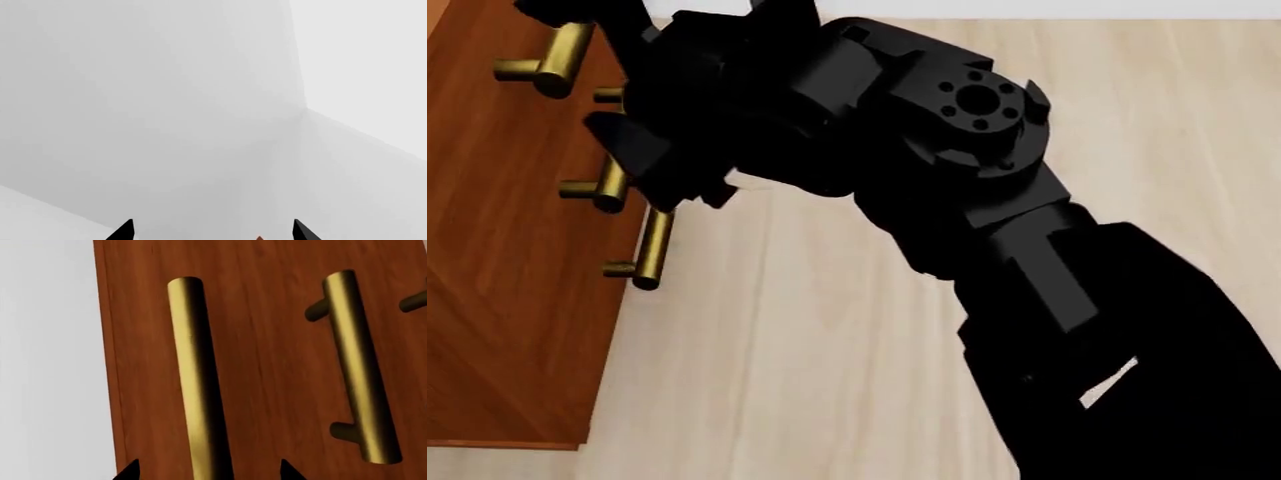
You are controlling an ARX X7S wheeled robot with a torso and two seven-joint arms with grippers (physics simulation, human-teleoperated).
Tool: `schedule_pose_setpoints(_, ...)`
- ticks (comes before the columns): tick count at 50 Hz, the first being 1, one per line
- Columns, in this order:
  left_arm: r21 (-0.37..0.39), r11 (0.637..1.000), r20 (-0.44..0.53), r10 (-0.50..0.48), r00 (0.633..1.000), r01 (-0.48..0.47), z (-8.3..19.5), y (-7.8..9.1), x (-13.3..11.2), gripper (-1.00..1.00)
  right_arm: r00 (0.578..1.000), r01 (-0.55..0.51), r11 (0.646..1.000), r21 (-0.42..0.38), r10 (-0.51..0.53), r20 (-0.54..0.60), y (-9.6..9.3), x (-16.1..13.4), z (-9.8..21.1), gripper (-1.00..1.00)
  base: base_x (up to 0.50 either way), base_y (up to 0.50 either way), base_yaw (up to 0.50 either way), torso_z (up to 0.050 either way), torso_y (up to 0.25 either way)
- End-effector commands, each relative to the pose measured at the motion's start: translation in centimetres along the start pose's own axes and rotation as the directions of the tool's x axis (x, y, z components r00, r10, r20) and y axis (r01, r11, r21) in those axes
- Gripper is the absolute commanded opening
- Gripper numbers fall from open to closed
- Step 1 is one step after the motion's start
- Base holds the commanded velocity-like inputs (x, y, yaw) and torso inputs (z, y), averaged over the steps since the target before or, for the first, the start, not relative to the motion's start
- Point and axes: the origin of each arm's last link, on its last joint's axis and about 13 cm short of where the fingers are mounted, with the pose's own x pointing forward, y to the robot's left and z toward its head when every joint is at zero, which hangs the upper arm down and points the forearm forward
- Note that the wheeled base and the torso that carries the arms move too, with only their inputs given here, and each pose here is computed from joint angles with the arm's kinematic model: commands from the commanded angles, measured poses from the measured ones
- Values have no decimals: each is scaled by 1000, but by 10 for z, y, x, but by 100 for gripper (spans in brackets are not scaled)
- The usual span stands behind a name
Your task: Close the bottom drawer of the cabinet and open the top drawer.
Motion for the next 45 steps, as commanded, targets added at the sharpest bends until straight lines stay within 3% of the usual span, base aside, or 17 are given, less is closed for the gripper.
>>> schedule_pose_setpoints(1, -1, 1000, 0, 0, 1000, 0, 0, 0, 0, 100, 1000, -9, 1000, -26, 9, -16, 5, -1, -6, 100, 0, 0, 0, 0, 0)
schedule_pose_setpoints(14, -1, 1000, 0, 0, 1000, 0, -1, 1, 0, 100, 1000, 2, 999, -38, -3, -18, 4, 1, -8, 100, 0, 0, 0, 0, 0)
schedule_pose_setpoints(15, 0, 1000, -1, 0, 1000, 0, -1, 0, 0, 100, 1000, 12, 999, -37, -13, -18, 4, 2, -8, -100, 0, 0, 0, 0, 0)
schedule_pose_setpoints(31, 5, 1000, -5, -6, 1000, 6, 0, -1, 0, 100, 999, 6, 998, -62, -9, -45, 2, 6, -8, -100, 1, 1, 2, 0, 1)
schedule_pose_setpoints(45, 1, 1000, -2, -6, 1000, 6, -1, 0, 0, 100, 1000, 6, 997, -74, -4, 22, 5, -9, -2, -100, 2, 2, 2, 0, 0)
